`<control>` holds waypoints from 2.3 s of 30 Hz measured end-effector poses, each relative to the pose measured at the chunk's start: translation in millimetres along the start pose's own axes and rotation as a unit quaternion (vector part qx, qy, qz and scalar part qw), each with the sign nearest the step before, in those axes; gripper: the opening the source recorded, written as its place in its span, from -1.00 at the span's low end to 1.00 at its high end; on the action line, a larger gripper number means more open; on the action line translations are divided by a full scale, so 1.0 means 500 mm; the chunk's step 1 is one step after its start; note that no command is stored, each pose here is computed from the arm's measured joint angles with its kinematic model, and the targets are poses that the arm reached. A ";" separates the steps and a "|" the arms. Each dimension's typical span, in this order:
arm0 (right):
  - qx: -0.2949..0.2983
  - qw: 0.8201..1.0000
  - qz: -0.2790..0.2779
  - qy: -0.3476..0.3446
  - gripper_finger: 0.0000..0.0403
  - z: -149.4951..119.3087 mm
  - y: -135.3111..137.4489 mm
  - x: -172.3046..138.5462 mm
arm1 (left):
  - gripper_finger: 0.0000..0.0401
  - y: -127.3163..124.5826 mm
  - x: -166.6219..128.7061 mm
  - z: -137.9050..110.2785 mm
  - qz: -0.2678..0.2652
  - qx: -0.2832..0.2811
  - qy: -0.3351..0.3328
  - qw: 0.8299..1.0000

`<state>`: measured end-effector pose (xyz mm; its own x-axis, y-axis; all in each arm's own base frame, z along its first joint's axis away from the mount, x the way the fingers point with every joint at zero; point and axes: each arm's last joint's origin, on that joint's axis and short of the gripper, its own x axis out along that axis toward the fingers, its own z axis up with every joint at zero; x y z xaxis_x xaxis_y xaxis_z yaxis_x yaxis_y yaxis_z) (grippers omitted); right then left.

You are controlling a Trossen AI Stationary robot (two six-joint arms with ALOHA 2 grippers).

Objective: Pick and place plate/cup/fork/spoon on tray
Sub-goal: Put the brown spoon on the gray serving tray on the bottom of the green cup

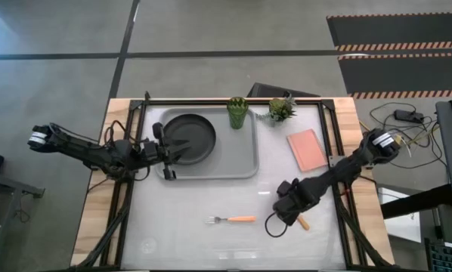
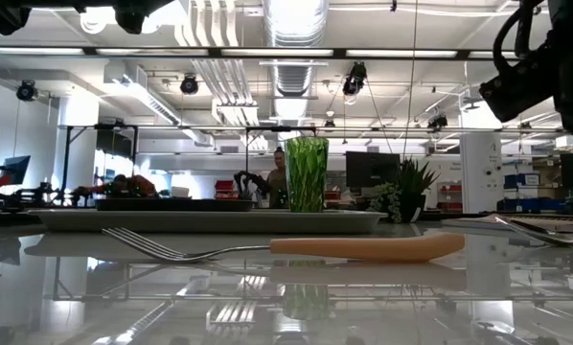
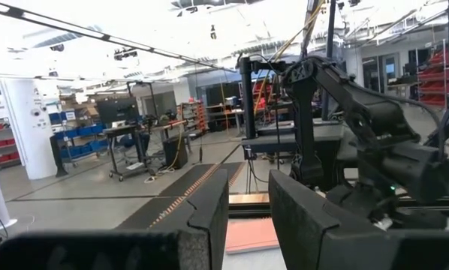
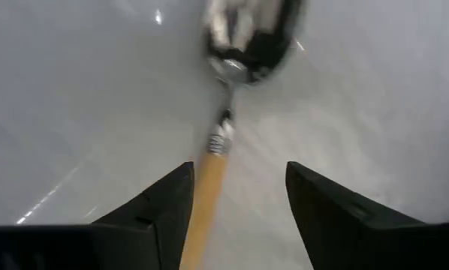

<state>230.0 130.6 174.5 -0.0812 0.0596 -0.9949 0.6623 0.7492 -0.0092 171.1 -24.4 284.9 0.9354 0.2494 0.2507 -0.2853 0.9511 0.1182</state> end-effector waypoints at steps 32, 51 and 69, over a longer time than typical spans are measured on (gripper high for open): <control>0.057 0.995 0.058 -0.058 -0.88 0.035 0.011 -0.054 | -0.61 -0.002 -0.001 -0.009 -0.002 0.002 0.009 1.000; 0.221 0.953 0.184 -0.096 -0.84 0.345 -0.085 -0.199 | -0.61 -0.002 -0.001 -0.009 -0.002 0.002 0.009 1.000; 0.320 0.922 0.206 -0.077 -0.84 0.527 -0.138 -0.111 | -0.61 0.001 -0.004 -0.004 0.000 -0.002 0.002 1.000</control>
<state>385.0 -98.4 203.9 0.3492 0.1208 -0.9292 0.9210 0.1385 0.3641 169.2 -24.0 282.6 0.9364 0.2491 0.2474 -0.2834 0.9522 0.1139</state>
